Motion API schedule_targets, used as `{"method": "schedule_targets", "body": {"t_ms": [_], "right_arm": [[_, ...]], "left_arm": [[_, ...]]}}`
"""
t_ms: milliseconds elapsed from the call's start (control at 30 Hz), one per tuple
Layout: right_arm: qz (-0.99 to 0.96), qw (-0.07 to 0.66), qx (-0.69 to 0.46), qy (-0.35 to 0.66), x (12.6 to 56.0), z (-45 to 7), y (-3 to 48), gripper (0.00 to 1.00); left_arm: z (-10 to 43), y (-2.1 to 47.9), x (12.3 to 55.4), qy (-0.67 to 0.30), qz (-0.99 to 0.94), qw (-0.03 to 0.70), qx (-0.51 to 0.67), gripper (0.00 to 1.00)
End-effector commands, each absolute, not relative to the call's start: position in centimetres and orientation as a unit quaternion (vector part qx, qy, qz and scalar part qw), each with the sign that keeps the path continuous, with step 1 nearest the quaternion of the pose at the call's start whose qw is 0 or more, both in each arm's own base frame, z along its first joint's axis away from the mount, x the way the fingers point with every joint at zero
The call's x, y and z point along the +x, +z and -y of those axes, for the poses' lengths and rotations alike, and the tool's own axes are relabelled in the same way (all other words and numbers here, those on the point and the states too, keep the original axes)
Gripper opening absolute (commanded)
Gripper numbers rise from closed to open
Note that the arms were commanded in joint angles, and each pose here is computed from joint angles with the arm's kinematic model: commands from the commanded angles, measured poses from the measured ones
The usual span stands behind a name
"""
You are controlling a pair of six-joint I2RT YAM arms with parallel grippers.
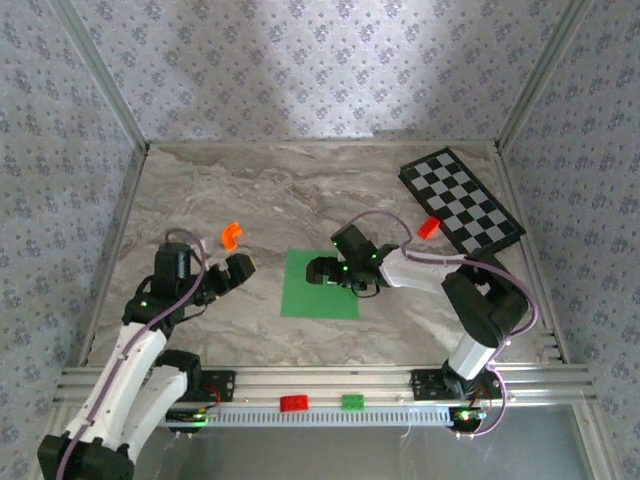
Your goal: Fold a paper plane with a square sheet of paper (pick it up from the middle)
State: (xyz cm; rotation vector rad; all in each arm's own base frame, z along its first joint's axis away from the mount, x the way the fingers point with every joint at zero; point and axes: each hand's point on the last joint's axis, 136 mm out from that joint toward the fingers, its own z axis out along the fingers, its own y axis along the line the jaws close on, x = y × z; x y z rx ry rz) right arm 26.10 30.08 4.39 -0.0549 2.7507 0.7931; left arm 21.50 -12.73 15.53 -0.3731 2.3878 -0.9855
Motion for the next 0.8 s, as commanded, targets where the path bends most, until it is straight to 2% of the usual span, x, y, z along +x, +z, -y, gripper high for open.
{"method": "schedule_targets", "body": {"t_ms": [0, 167, 500, 633, 767], "right_arm": [[-0.948, 0.109, 0.011, 0.299, 24.1, -30.6, 4.4, 1.0], [-0.942, 0.177, 0.024, 0.284, 25.6, -28.1, 8.6, 1.0], [-0.888, 0.367, 0.208, 0.186, 26.6, -13.4, 12.6, 1.0], [-0.862, 0.375, 0.226, 0.255, 26.2, -11.0, 12.9, 1.0], [-0.866, 0.348, 0.248, 0.26, 25.1, -9.0, 11.8, 1.0]], "left_arm": [[13.4, 14.6, 21.3, -0.348, -0.891, 0.254, -0.14, 1.0], [15.0, 13.3, 21.7, -0.288, -0.926, 0.222, -0.096, 0.99], [21.3, 11.9, 24.8, -0.183, -0.961, 0.206, -0.011, 1.0], [24.3, 10.7, 25.8, -0.146, -0.97, 0.196, 0.004, 1.0], [26.9, 8.7, 26.1, -0.112, -0.982, 0.151, 0.012, 1.0]]}}
